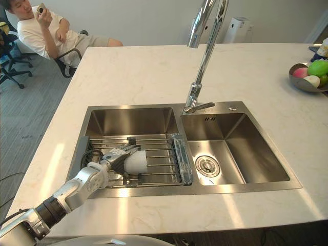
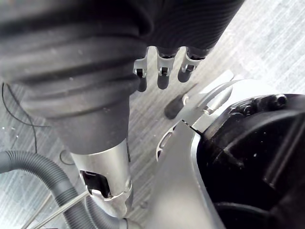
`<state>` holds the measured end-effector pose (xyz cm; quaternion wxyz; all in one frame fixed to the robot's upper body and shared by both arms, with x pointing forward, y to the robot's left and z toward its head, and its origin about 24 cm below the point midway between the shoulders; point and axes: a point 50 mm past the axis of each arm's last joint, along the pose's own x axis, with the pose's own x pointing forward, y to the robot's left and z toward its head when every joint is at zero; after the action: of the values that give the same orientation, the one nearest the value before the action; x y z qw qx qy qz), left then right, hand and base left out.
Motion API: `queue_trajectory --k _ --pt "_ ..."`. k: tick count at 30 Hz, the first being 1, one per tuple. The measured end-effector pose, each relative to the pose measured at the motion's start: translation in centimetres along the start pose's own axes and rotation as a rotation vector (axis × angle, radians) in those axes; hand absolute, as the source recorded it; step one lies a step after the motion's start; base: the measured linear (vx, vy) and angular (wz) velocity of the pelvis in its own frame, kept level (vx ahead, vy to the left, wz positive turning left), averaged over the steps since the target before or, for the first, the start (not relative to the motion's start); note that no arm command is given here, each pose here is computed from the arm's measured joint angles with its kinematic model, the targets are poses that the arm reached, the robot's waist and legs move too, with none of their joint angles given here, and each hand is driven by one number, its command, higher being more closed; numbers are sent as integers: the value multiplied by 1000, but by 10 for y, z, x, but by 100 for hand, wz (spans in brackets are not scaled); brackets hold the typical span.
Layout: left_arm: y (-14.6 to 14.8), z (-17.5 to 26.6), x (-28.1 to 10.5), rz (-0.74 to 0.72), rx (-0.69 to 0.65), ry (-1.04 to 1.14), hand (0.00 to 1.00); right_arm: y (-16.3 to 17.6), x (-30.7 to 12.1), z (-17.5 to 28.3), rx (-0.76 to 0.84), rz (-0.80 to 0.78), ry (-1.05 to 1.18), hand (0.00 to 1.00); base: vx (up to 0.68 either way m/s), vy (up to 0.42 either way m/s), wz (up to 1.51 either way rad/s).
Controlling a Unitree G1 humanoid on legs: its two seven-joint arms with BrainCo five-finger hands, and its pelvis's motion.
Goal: Walk over to the sink, pick up the cup, carry it to the dishwasher, place the cup inside the dishwasher, then close the dishwasher door
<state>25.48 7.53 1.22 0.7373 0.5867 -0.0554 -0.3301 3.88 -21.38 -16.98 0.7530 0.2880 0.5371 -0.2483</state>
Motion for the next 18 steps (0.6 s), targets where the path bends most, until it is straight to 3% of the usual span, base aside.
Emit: queue_trajectory --k 9,10,18 --pt "3 -1 3 -40 13 33 0 1 0 0 -1 3 2 0 0 0 -3" --pt "4 -1 4 -48 35 36 100 0 0 0 -11 -4 4 0 -13 1 -5" --pt "8 2 8 -60 129 51 100 -1 0 1 -5 -15 4 0 -13 2 -2"
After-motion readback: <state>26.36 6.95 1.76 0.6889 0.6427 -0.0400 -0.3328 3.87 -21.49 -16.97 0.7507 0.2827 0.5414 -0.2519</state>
